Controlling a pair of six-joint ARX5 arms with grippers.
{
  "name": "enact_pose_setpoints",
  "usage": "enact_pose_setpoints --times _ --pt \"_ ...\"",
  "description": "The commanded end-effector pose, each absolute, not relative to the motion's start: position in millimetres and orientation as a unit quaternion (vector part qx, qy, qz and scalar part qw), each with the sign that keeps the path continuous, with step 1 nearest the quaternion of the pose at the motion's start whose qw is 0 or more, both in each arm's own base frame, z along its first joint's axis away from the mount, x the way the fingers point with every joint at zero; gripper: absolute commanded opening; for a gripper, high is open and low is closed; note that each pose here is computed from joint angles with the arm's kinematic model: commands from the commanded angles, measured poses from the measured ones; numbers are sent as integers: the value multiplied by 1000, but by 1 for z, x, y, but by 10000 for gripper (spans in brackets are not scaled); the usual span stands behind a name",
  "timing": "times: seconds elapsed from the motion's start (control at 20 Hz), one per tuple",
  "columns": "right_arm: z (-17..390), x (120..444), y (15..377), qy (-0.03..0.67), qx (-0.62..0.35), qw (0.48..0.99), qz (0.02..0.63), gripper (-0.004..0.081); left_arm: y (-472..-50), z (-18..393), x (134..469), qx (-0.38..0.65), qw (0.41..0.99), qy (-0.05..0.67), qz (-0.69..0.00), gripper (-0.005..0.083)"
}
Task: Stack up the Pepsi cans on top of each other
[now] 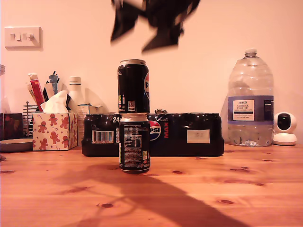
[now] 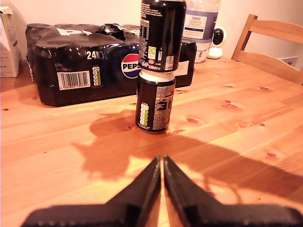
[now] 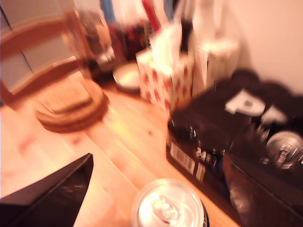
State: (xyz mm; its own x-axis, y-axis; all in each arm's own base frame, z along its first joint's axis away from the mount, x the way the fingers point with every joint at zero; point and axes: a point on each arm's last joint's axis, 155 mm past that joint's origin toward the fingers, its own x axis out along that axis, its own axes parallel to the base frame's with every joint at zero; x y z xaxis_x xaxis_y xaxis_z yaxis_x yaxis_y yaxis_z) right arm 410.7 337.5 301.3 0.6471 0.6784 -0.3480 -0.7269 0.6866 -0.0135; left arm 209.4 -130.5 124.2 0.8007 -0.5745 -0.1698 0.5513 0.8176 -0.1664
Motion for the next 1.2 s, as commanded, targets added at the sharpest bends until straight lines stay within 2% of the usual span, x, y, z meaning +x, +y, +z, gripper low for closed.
enact_pose_setpoints --times 0.0,0.1,0.15,0.2,0.3,0.35,0.4,0.45,0.55,0.65,0.9,1.15 --pt "318 399 332 157 -77 904 390 791 -130 108 209 -50 945 128 -295 9" --pt "320 395 319 168 -84 910 371 762 -130 108 209 -50 945 128 -295 9" --pt "319 397 311 175 -90 915 352 686 -130 108 209 -50 945 128 -295 9" --pt "316 397 304 185 -96 918 338 541 -130 108 209 -50 945 128 -295 9" --pt "303 392 298 213 -105 913 331 44 -130 108 209 -50 945 128 -295 9" --pt "298 390 296 224 -108 910 330 15 -130 108 209 -50 946 128 -294 9" --pt "293 388 294 235 -110 908 329 51 -130 108 209 -50 946 128 -294 9" --pt "294 388 295 233 -110 908 330 52 -129 108 210 -50 947 128 -290 9" --pt "296 389 296 226 -108 910 330 -6 -122 108 215 -46 954 126 -269 9" --pt "292 389 293 235 -111 908 328 -13 -113 107 220 -32 962 121 -244 9" --pt "285 409 262 248 -101 918 293 -13 -99 107 227 -27 972 118 -204 9" --pt "251 418 232 268 -96 921 265 -13 -96 107 228 -26 973 118 -196 9"
